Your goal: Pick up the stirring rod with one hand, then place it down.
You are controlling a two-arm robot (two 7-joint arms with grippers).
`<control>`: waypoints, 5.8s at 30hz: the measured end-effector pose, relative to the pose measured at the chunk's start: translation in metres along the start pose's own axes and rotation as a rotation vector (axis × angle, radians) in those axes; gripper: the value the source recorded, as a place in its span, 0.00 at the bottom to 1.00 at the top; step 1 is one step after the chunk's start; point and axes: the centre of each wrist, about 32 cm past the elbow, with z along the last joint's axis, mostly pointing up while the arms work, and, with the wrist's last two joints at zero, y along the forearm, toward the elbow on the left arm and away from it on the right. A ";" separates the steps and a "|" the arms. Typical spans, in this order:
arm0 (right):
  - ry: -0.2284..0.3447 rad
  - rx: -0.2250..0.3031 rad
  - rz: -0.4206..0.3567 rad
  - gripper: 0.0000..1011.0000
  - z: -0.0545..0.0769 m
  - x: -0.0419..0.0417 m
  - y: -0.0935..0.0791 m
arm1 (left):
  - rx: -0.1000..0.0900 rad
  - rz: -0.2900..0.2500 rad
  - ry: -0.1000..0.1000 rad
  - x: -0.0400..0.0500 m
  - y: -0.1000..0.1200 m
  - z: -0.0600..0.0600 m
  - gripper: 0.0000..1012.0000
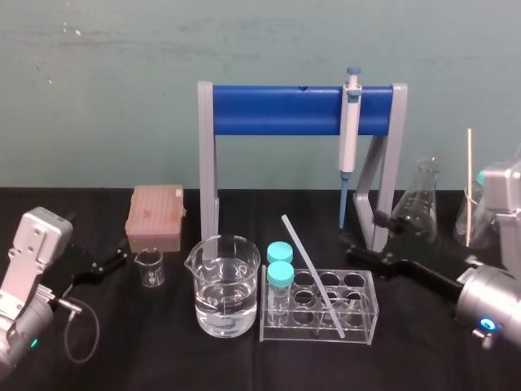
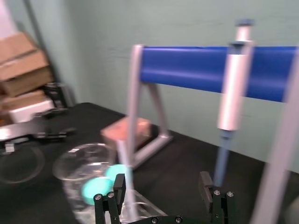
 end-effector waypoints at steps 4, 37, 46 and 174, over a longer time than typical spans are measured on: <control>-0.003 -0.004 0.082 0.99 0.005 -0.0051 0.008 | 0.000 0.000 0.000 0.0000 0.000 0.000 0.99; -0.079 -0.090 0.175 0.99 -0.008 -0.0059 0.088 | 0.000 0.000 0.000 0.0000 0.000 0.000 0.99; -0.079 -0.090 0.174 0.99 -0.008 -0.0057 0.088 | 0.000 0.000 0.000 0.0000 0.000 0.000 0.99; -0.150 0.498 -0.003 0.07 0.024 0.0059 0.021 | 0.000 0.000 0.000 0.0000 0.000 0.000 0.99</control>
